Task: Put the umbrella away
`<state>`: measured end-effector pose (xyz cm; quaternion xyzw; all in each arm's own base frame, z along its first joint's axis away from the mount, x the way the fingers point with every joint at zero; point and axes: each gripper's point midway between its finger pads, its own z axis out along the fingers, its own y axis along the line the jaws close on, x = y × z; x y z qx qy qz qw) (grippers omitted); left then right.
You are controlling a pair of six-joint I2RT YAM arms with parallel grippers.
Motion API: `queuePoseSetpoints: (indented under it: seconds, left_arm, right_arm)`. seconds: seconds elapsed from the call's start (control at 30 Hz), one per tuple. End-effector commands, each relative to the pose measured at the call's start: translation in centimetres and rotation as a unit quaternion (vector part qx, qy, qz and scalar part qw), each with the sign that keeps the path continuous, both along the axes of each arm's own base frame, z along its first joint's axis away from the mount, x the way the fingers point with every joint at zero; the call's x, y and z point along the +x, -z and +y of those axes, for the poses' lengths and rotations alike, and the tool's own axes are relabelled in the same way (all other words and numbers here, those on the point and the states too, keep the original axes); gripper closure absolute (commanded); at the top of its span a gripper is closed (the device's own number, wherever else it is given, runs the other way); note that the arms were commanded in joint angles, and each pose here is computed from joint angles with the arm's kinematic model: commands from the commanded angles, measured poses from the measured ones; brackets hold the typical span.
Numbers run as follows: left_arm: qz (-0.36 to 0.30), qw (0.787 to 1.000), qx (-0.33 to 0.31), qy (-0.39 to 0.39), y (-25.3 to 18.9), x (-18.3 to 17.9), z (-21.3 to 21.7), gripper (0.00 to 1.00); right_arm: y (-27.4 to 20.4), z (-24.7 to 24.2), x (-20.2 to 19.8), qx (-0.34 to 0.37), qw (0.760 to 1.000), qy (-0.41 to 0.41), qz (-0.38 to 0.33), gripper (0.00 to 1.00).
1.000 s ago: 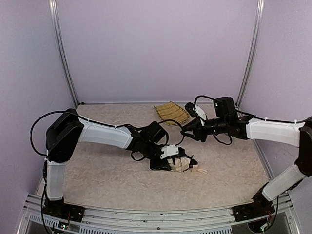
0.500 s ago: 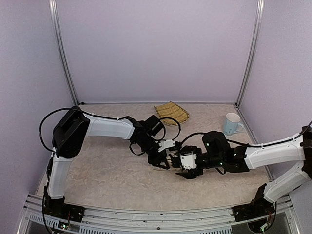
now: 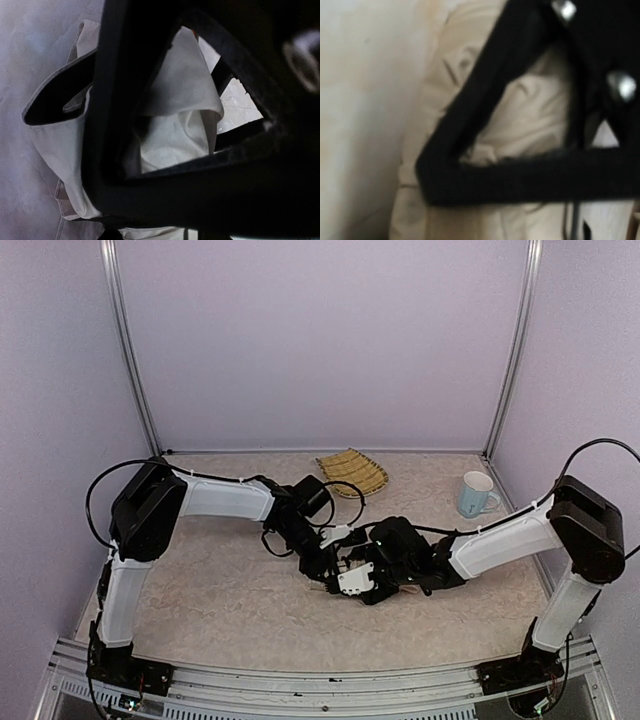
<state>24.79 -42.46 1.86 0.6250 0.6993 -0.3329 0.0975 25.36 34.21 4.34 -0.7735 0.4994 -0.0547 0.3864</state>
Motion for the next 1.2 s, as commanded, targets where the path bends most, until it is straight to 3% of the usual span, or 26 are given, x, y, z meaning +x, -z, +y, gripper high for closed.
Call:
queuePoseSetpoints:
  seconds: [0.0,0.07,0.2,0.27,0.37,0.5,0.53,0.63,0.7,0.87,1.0,1.1,1.17]
  left_arm:
    - [0.131,0.961,0.243,0.004,9.7,-6.6,10.3,1.0]
    - [0.137,0.961,0.24,0.01,9.6,-6.8,10.3,1.0]
    - [0.143,0.962,0.233,0.015,9.5,-7.0,10.3,1.0]
    - [0.136,0.965,0.224,0.018,9.3,-6.8,10.0,0.95]
    - [0.1,0.978,0.184,0.011,7.9,-5.2,8.5,0.72]
    - [0.036,0.996,0.071,-0.034,3.6,-1.1,5.3,0.51]
    - [0.018,0.998,0.038,-0.045,2.4,-0.1,4.7,0.37]
    - [-0.028,0.995,-0.05,-0.077,-1.5,2.3,4.1,0.31]
    - [-0.066,0.988,-0.1,-0.093,-3.7,3.3,4.2,0.06]
    - [-0.161,0.957,-0.187,-0.155,-9.3,5.3,6.1,0.04]
    - [-0.241,0.923,-0.244,-0.176,-12.7,4.4,8.3,0.05]
    - [-0.311,0.905,-0.249,-0.147,-13.6,1.8,8.9,0.1]
    - [-0.356,0.9,-0.22,-0.123,-12.7,0.3,9.0,0.16]
  right_arm:
    - [3.0,-1.4,0.9,-0.068,0.997,0.029,-0.001,0.25]
    - [3.7,-1.8,1.0,-0.078,0.996,0.034,0.002,0.34]
    - [4.8,-2.7,1.0,-0.098,0.994,0.05,0.016,0.63]
    - [5.1,-2.9,0.6,-0.104,0.993,0.05,0.035,0.72]
    - [5.5,-2.9,-0.4,-0.105,0.991,0.045,0.066,0.81]
    - [6.2,-2.8,-1.1,-0.102,0.987,0.05,0.111,0.87]
    - [6.5,-2.9,-1.3,-0.103,0.986,0.052,0.124,0.88]
    - [7.2,-3.1,-1.8,-0.11,0.98,0.059,0.155,0.9]
    - [7.6,-3.4,-2.2,-0.115,0.976,0.063,0.174,0.91]
    - [7.5,-3.1,-3.4,-0.1,0.963,0.064,0.242,0.93]
    - [6.8,-2.6,-4.0,-0.08,0.937,0.08,0.331,0.93]
    - [6.7,-2.5,-4.2,-0.08,0.915,0.095,0.384,0.93]
    - [7.0,-2.6,-4.3,-0.084,0.903,0.103,0.409,0.94]
